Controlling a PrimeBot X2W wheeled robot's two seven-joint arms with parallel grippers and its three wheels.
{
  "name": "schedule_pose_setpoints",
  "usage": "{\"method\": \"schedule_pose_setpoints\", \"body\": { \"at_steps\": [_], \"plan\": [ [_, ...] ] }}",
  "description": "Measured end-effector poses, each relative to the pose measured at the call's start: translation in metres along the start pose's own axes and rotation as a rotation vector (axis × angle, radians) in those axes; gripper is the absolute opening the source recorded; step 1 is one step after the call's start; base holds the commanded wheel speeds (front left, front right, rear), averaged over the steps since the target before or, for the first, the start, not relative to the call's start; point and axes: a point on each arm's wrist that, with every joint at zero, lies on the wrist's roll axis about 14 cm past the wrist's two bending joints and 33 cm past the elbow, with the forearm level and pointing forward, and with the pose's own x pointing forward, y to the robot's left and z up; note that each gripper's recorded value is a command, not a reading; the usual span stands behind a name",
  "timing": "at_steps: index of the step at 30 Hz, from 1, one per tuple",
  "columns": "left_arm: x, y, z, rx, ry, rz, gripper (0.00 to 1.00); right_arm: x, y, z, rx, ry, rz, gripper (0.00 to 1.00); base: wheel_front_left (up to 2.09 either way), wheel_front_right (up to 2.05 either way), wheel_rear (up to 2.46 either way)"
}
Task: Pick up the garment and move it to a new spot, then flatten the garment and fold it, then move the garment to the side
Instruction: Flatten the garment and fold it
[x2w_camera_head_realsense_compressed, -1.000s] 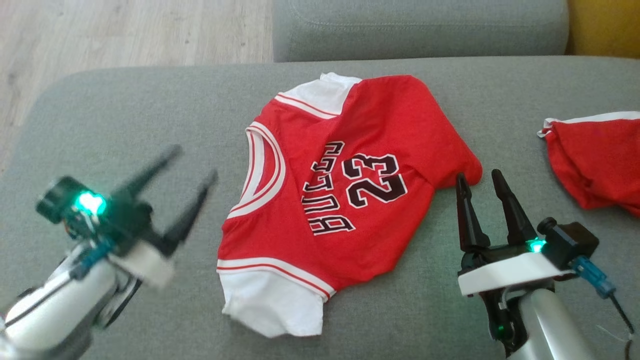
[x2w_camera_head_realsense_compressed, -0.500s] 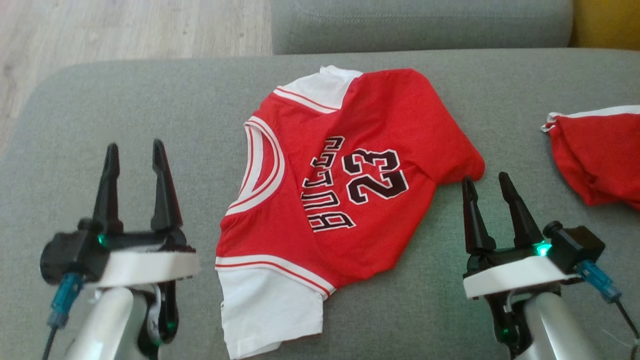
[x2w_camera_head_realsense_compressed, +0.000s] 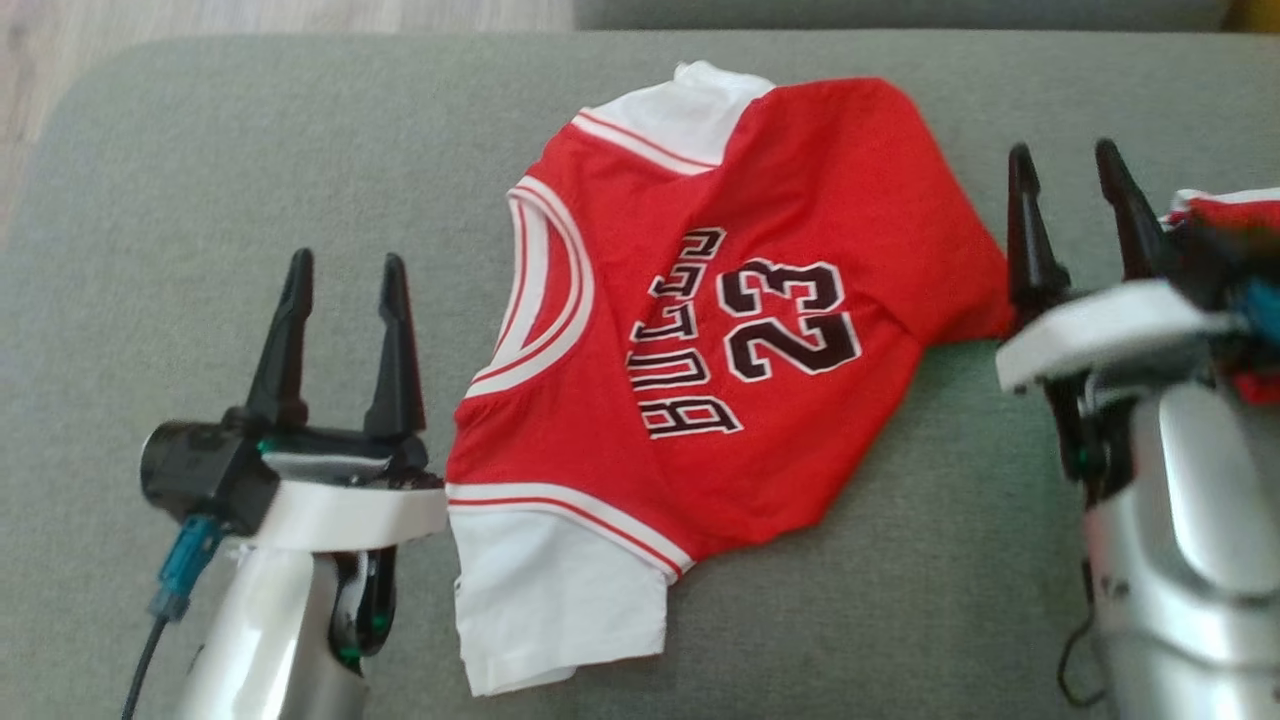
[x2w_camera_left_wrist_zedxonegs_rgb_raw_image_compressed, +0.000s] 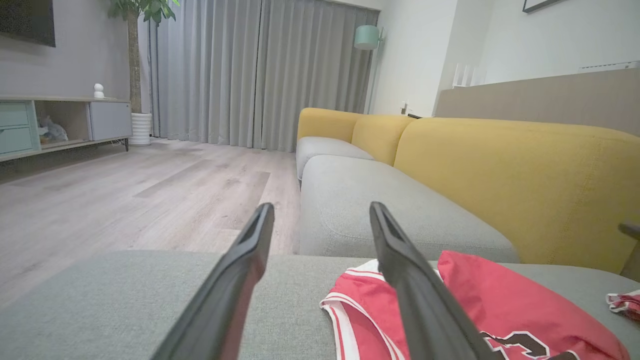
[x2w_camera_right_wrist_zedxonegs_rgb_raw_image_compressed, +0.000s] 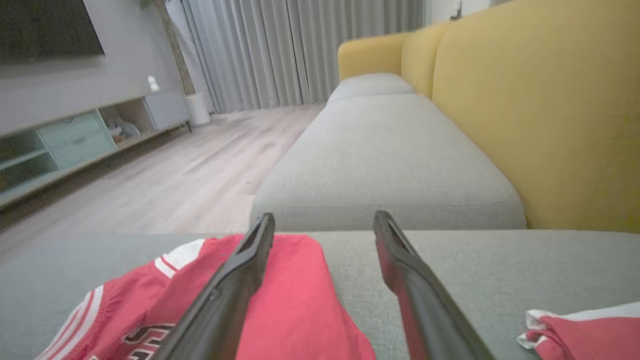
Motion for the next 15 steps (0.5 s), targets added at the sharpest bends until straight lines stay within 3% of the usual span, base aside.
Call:
{"method": "schedule_pose_setpoints", "body": {
  "at_steps": [9, 15],
  "plan": [
    [-0.002, 0.013, -0.012, 0.002, 0.028, 0.029, 1.0, 0.027, -0.01, -0.084, -0.067, 0.439, -0.011, 1.0, 0.0, 0.0, 0.0],
    [-0.005, 0.02, -0.014, 0.0, 0.035, 0.048, 1.0, 0.031, -0.007, -0.116, -0.069, 0.631, 0.005, 1.0, 0.0, 0.0, 0.0]
  ]
}}
